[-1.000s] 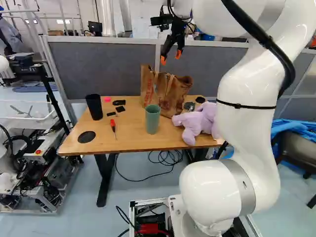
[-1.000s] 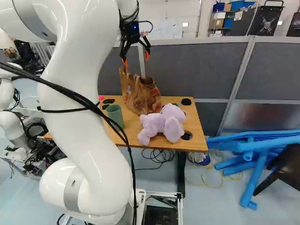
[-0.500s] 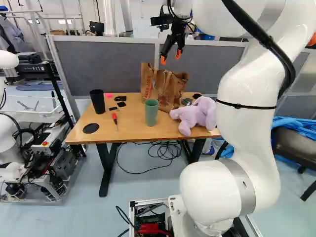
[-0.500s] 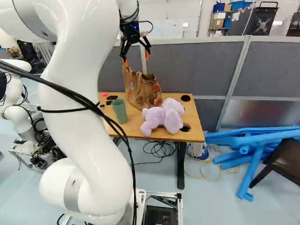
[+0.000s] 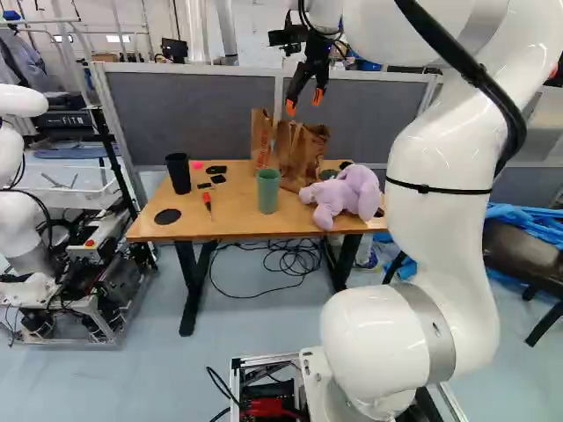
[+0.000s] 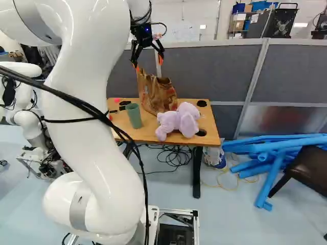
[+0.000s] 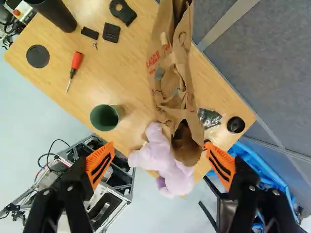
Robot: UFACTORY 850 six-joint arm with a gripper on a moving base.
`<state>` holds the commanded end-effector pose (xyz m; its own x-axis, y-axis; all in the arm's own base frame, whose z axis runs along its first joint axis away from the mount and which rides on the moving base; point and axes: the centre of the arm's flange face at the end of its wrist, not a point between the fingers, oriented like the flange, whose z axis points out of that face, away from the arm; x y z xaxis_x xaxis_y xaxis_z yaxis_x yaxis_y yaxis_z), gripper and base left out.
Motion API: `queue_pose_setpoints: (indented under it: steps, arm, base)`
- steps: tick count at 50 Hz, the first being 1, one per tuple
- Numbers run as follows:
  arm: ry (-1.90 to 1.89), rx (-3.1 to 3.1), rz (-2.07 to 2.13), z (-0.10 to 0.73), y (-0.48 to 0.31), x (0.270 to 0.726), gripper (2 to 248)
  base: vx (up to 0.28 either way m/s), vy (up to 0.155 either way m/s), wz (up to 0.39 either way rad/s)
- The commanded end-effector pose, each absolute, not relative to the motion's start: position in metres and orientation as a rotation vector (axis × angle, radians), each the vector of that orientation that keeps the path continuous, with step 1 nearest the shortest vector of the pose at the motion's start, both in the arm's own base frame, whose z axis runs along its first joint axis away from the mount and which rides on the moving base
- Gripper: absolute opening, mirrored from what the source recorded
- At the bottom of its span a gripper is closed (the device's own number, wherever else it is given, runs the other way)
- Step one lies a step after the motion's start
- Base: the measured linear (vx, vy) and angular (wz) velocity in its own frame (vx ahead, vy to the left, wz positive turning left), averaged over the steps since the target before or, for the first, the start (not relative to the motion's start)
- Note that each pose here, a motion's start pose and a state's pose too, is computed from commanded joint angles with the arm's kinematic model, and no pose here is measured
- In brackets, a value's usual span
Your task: Pick up the bag on the ground and place it on the table
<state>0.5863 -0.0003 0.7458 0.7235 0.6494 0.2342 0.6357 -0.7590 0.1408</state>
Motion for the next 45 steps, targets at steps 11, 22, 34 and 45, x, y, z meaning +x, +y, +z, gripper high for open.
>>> queue_pose_setpoints:
  steps: [11,22,34,45]
  arm:
    - [1.071,2.869,0.419,0.7458,-0.0003,0.5863,247]
    - [1.071,2.869,0.419,0.7458,-0.0003,0.5863,247]
    - [1.071,2.869,0.419,0.7458,-0.0003,0.5863,247]
    - [1.071,2.869,0.419,0.7458,-0.0003,0.5863,247]
  base:
    - [-0.11,-0.003,0.009]
    - [-0.11,-0.003,0.009]
    - [-0.107,-0.003,0.008]
    - [-0.104,-0.002,0.005]
